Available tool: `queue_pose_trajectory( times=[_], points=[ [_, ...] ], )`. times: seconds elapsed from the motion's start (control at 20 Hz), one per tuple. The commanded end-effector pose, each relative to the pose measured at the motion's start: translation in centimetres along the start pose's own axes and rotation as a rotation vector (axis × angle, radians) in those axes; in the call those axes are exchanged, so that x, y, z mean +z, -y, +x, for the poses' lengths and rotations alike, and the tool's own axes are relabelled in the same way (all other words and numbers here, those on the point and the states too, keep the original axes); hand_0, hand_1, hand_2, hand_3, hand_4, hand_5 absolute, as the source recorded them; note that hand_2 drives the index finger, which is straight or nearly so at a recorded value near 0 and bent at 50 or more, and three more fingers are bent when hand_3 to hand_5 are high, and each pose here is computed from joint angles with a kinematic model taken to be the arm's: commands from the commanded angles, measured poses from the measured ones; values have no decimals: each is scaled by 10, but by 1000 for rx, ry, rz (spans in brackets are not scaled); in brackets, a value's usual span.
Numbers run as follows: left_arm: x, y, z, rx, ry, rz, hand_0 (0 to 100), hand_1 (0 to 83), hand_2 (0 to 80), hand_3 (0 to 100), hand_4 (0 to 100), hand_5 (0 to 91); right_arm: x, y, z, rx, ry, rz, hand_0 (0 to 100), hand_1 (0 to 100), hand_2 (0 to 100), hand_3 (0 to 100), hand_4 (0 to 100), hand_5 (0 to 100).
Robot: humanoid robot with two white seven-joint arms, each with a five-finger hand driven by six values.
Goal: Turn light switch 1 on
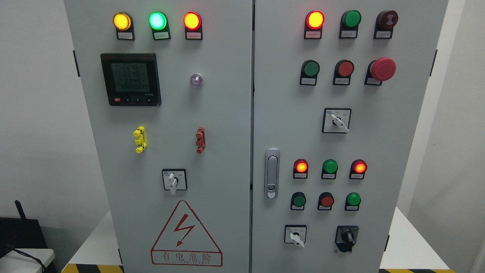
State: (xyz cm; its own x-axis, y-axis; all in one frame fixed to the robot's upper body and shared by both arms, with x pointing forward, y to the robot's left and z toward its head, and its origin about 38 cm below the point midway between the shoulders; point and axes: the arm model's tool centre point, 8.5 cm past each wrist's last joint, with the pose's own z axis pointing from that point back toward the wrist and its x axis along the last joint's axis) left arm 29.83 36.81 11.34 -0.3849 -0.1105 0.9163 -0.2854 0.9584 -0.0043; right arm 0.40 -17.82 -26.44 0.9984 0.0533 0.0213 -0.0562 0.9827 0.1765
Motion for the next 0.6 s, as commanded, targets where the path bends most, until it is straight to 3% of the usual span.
queue_pose_trajectory(
  times=[0.0, 0.2, 0.55],
  points=[
    [-13, 70, 25, 79, 87, -166, 23, 246, 332, 507, 612, 579, 0, 0, 0, -17, 2, 0, 120, 389, 0, 0, 0, 0],
    [-14, 95, 28, 113, 88, -181, 20, 237, 333, 508, 612, 584, 0, 0, 0, -17, 3, 0, 120, 389, 0, 0, 0, 0],
    [-28, 129, 39, 95, 66, -196, 12, 239, 351, 519, 623, 602, 0, 0, 0, -17, 2, 0, 120, 389, 0, 0, 0, 0]
  ],
)
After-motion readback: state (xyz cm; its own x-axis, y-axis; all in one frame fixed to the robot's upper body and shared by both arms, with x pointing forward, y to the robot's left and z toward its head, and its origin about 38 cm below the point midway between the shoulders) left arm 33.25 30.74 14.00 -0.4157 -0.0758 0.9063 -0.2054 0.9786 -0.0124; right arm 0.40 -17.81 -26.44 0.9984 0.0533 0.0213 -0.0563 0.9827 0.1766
